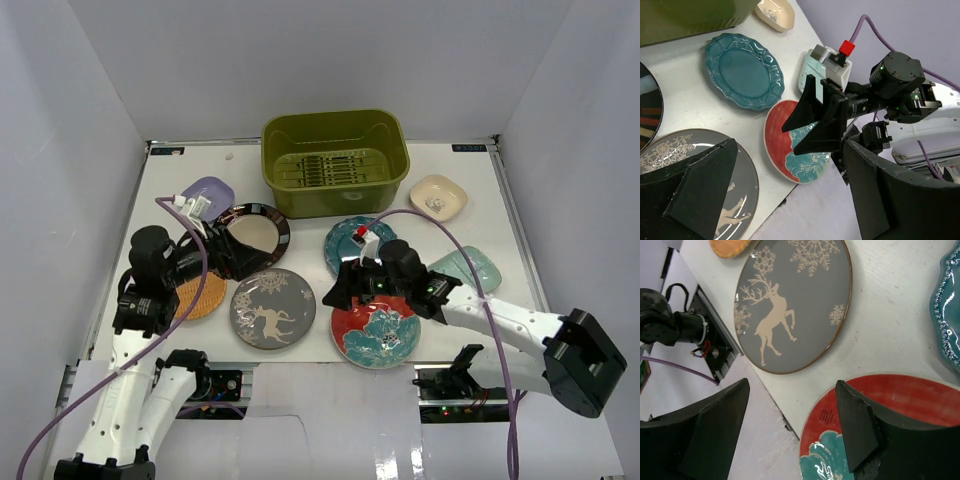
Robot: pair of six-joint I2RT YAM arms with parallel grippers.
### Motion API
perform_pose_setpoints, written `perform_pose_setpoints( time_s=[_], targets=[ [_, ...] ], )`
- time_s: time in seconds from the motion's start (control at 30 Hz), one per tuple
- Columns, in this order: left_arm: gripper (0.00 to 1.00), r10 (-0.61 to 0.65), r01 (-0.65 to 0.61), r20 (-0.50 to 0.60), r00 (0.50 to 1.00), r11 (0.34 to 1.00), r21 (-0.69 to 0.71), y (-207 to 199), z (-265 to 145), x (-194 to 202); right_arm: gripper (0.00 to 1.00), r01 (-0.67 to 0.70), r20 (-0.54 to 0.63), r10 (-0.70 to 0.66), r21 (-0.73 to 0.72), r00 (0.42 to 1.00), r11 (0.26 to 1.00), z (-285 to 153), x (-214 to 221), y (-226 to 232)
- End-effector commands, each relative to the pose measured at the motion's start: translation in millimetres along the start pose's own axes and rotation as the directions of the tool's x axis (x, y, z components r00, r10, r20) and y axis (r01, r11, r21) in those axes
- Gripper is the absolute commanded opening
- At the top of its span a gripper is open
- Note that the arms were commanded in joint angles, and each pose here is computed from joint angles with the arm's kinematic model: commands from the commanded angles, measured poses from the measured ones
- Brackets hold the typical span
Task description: Place the plates into the plastic bin on the countertop
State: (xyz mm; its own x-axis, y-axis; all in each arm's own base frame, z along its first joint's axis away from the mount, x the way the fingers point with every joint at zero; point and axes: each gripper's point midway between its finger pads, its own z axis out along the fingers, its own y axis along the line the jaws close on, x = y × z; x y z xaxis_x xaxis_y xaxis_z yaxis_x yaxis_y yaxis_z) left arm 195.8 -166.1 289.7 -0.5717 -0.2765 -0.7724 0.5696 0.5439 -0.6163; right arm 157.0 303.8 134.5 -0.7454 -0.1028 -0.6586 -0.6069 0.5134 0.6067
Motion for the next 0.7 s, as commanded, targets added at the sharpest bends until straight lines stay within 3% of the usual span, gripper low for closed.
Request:
perform_pose_setpoints(
  time_s=[0.0, 0.13, 0.67],
  targets=[
    [0.98, 0.033, -0.032, 0.014, 0.999, 0.999, -0.035, 6.5, -2.0, -0.7, 0.75, 0.040, 0.080, -0.041, 0.011, 0.996, 0.999, 16.7, -27.9, 5.2],
    [0.98, 0.052, -0.051, 0.007, 0.999, 0.997, -0.050, 12.1, -2.9, 5.0, 0.68, 0.036, 0.072, -0.041, 0.063, 0.997, 0.997, 27.1, -27.1, -7.4],
    [0.98, 0.031, -0.025, 0.035, 0.999, 0.983, -0.181, 54.0, -0.8, 27.1, 0.66, -0.052, -0.023, 0.054, 0.061, 0.998, 0.997, 78.1, -2.3, -31.1]
  ],
)
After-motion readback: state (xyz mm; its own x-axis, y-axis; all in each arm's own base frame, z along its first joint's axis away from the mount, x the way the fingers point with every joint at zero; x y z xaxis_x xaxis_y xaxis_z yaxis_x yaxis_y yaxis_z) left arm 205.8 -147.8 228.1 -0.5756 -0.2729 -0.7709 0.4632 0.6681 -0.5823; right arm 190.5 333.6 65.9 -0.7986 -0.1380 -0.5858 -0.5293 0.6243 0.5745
